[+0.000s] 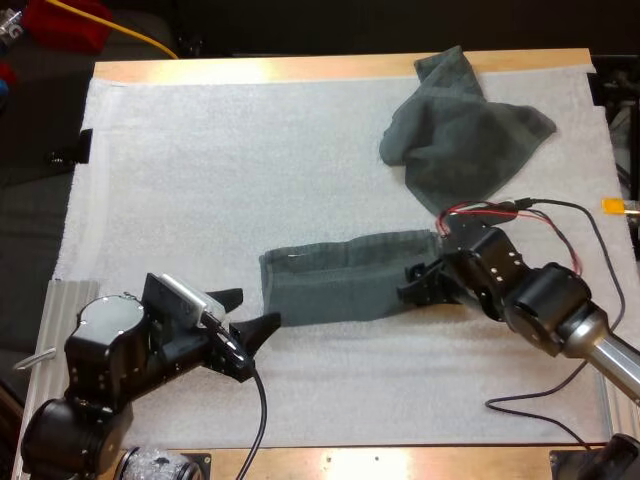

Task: Pick towel from pile, fold and stack

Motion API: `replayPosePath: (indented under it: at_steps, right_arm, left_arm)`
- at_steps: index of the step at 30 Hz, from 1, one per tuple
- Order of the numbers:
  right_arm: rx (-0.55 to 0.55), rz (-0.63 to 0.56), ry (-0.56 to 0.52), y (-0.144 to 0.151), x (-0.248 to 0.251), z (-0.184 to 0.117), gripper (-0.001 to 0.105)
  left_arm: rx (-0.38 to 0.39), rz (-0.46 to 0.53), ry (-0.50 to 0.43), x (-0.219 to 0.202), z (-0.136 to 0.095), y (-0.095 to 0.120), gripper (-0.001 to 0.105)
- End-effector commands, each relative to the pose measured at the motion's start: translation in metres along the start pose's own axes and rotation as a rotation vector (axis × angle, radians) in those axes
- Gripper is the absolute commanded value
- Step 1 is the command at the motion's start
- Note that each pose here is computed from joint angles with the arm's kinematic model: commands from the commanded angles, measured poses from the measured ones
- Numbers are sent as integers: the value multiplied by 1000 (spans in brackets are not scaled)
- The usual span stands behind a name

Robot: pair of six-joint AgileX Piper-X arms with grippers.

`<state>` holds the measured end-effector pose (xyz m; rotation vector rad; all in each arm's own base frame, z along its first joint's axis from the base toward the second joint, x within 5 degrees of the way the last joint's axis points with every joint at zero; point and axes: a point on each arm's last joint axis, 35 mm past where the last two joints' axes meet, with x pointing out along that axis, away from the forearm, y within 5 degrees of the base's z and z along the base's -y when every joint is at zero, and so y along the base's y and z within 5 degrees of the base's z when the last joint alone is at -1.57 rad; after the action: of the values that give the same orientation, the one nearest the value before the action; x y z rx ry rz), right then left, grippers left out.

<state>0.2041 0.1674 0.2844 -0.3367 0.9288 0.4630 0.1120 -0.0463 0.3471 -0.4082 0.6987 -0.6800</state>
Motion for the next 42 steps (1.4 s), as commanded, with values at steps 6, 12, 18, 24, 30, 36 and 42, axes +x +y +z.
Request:
replayPosePath:
  at_steps: [6,12,18,24,30,36,42]
  right_arm:
    - [95,2,47,-35,-5,-5,73]
    - [228,122,46,-69,-4,-7,72]
    - [292,214,1,-96,-4,-10,72]
    - [377,342,22,-116,15,-15,72]
    - [410,438,82,-122,50,-19,72]
    - [439,456,160,-125,86,-26,72]
    - [471,534,194,-126,117,-32,72]
  left_arm:
    - [7,-20,-15,-3,3,-4,63]
    - [-5,-31,-11,-3,3,-5,63]
    - [-26,-69,4,-3,3,-6,63]
    - [-30,-69,4,-3,3,-6,63]
    - [-40,-69,4,-3,3,-6,63]
    - [-48,-69,5,-3,3,-6,63]
    - [-52,-67,9,-3,2,-6,63]
